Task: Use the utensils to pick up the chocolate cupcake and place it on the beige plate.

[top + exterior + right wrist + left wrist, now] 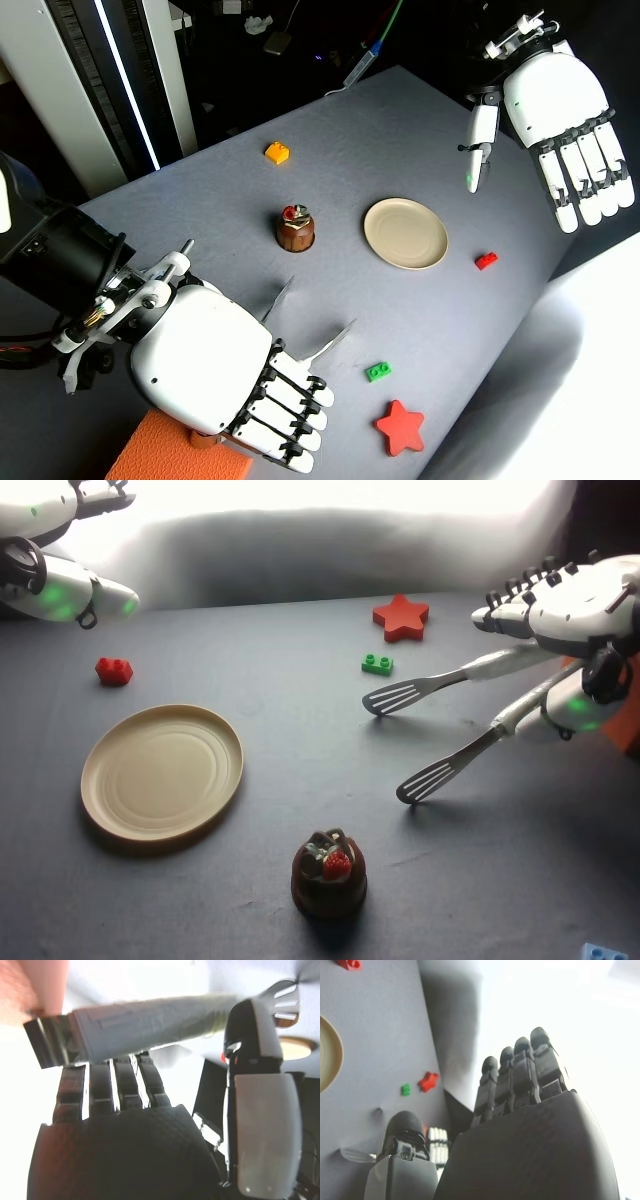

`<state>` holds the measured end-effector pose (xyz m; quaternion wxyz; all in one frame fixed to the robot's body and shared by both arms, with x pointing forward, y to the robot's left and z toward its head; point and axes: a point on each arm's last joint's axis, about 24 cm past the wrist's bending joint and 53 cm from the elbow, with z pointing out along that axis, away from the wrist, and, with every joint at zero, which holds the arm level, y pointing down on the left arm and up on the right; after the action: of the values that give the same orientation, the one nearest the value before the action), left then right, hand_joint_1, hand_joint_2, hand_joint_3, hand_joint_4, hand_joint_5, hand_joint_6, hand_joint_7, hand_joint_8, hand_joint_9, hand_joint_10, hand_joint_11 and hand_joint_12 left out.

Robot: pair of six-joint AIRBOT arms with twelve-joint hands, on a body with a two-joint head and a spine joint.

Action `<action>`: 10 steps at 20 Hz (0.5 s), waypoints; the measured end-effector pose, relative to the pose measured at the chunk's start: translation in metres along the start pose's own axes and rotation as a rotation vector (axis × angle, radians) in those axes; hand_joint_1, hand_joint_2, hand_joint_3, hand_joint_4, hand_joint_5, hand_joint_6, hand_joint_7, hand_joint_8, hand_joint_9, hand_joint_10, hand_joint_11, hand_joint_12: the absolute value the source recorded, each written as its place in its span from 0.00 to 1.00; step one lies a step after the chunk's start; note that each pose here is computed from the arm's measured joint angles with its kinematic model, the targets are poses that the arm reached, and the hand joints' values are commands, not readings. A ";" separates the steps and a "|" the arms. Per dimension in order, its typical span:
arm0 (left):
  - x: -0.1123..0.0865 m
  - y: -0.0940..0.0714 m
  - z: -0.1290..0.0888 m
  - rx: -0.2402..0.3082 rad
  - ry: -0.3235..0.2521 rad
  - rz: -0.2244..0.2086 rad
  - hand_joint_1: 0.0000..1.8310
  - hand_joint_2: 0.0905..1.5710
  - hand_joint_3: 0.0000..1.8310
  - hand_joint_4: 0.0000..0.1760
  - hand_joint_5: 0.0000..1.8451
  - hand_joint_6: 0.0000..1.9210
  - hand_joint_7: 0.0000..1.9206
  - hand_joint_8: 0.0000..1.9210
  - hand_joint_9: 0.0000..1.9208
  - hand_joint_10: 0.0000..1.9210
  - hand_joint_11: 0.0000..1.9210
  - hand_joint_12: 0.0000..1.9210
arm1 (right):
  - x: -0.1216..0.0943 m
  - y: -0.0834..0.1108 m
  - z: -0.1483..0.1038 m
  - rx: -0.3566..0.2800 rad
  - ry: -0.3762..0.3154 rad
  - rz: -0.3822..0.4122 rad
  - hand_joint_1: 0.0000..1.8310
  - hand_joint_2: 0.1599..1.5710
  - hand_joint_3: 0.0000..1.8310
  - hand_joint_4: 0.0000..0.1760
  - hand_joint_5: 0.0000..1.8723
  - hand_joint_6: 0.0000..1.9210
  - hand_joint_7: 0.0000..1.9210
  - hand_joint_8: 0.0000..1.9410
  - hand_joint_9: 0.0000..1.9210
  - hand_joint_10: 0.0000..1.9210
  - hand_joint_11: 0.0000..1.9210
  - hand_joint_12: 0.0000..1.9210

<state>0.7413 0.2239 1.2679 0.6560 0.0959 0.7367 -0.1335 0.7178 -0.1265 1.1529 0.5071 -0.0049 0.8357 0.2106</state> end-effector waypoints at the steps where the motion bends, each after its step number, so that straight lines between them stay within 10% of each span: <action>1: 0.000 0.000 0.000 0.001 0.000 0.000 0.00 0.75 0.00 0.00 0.04 0.00 0.02 0.00 0.01 0.00 0.00 0.04 | 0.000 0.000 0.001 0.002 0.000 -0.001 0.35 0.60 0.00 0.00 0.00 0.00 0.00 0.00 0.00 0.00 0.00 0.00; 10: 0.000 -0.001 0.000 0.003 0.000 0.000 0.01 0.75 0.00 0.00 0.05 0.00 0.02 0.00 0.01 0.00 0.01 0.01 | 0.007 0.000 0.010 0.012 0.016 -0.020 0.34 0.60 0.00 0.00 0.01 0.00 0.01 0.00 0.00 0.00 0.00 0.00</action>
<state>0.7410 0.2232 1.2679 0.6558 0.0966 0.7365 -0.1346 0.7231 -0.1220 1.1431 0.5024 -0.0119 0.8410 0.2004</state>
